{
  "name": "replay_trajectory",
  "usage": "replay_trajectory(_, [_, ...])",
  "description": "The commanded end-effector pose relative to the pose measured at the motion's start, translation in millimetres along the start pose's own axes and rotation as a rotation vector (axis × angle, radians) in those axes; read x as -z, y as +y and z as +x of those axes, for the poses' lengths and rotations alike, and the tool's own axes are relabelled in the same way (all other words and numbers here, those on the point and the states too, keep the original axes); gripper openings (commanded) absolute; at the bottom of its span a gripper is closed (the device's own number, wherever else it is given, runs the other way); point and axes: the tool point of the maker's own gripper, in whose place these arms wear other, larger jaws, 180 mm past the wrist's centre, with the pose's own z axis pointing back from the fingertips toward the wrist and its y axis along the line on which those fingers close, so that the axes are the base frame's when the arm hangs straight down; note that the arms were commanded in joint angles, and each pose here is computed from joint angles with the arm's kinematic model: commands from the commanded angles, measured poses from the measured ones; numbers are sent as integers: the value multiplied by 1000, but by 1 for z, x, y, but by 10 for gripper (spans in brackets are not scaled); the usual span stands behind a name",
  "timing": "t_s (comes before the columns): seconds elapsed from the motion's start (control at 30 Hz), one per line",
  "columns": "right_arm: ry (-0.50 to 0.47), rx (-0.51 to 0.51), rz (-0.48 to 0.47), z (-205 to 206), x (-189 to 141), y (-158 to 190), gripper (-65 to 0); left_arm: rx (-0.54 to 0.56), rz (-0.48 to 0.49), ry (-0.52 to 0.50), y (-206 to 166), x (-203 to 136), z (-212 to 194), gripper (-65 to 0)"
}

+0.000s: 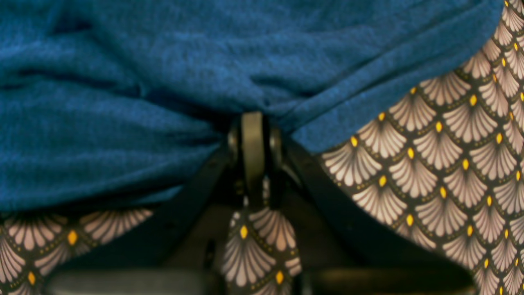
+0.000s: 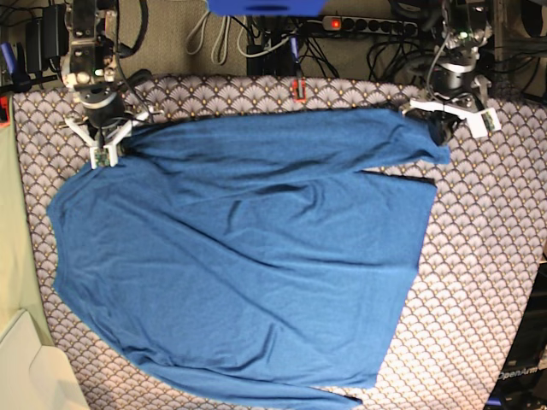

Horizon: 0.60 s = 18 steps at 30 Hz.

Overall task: Fold the T-shirt properly
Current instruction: 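Lift the grasped shirt edge with both grippers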

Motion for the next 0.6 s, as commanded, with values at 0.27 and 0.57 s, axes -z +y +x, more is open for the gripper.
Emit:
replay_trajectory(0.27, [48,1,-28,-7,-1,-14,-650,17,-44,-98,-15,-5,33,-646])
replay_trajectory(0.57, [28,8,-58,2,1,-28,-650,14,-71,-166,-27,1,57,-646])
